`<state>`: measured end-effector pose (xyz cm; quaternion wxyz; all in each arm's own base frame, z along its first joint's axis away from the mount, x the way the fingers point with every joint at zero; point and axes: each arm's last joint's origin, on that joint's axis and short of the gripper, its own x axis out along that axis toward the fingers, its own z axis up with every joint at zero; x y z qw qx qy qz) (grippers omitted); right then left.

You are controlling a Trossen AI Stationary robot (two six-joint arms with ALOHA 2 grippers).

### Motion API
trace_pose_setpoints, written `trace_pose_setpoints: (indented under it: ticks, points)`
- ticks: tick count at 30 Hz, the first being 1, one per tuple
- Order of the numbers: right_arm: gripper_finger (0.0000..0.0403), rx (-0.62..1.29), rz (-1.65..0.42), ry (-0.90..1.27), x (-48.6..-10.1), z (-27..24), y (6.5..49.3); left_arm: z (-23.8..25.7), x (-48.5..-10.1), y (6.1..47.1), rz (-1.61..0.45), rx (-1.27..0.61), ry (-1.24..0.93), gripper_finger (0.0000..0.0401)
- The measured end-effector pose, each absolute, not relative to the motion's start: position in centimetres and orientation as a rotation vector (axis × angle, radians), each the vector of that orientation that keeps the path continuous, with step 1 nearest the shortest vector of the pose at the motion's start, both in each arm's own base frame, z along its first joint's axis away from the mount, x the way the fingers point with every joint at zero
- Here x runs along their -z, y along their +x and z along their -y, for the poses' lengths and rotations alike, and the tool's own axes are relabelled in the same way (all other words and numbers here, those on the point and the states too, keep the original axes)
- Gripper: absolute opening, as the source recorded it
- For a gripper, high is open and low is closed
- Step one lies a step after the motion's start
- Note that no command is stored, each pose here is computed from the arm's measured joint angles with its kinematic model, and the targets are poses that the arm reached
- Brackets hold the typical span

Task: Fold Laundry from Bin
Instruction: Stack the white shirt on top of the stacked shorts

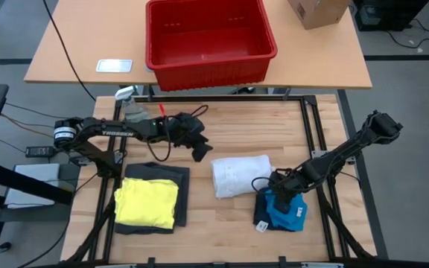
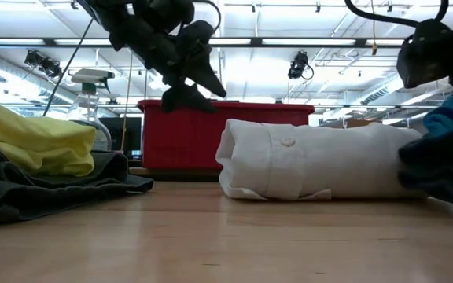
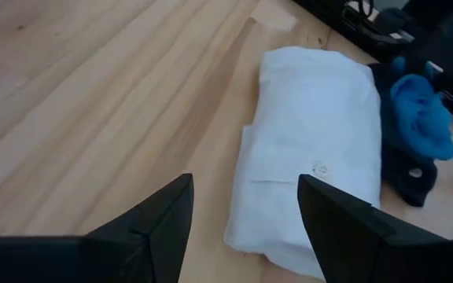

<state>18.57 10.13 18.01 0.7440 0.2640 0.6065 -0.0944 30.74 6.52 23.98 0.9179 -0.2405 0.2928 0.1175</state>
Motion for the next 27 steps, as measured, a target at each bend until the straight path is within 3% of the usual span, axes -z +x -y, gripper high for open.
trace_pose_setpoints:
  ticks: [13,27]
  points:
    - [0.0051,0.099,-1.39,0.337,-17.8,-9.7,17.9,-6.5,-24.0,30.8,-0.589,-0.278,-0.478,0.0233]
    - [0.0051,0.084,-1.432,0.324,-17.0,-9.5,17.3,-6.6,-24.1,30.9,-0.571,-0.303,-0.469,0.0233]
